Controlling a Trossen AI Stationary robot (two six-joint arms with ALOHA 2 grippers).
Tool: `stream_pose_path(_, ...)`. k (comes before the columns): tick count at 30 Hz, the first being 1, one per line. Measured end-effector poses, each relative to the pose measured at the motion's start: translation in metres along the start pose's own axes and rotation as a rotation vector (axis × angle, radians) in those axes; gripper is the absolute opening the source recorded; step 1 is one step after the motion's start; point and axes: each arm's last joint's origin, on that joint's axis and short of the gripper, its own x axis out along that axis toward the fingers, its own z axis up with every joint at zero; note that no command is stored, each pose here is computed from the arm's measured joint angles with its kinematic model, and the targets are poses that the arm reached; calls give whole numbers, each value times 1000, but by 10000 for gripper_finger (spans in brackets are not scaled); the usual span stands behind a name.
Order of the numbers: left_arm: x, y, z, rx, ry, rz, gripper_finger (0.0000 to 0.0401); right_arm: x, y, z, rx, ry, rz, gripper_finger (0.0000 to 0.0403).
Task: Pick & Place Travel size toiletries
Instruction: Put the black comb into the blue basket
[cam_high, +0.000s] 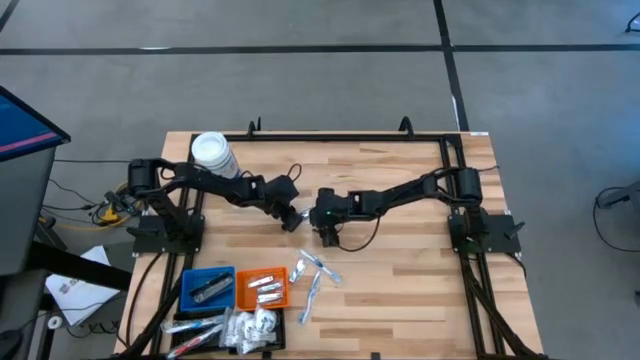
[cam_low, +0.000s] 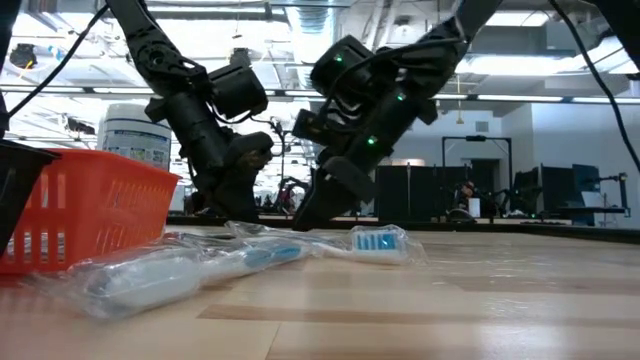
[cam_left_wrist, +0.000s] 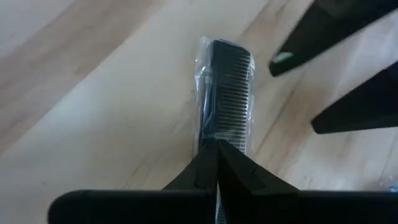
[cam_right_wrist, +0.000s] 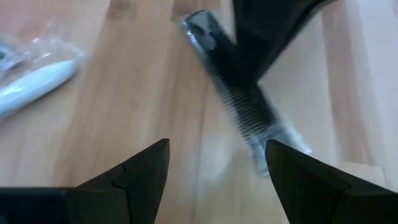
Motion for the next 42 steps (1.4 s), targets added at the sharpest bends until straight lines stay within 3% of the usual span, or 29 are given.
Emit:
stream_pose_path(8, 4, -10, -4, 60, 20, -110, 0, -1, 2, 3, -31, 12, 2, 260)
stream_pose_path(22, -13, -19, 1, 135, -86, -97, 1, -2, 8, 2, -46, 26, 16, 260)
stream_pose_path(32, -13, -22, 1, 154, -97, -112, 1, -2, 10, 4, -50, 15, 17, 260)
stream_pose_path(42, -12, -17, 0, 137, -92, -49, 1, -2, 10, 5, -49, 6, 16, 260)
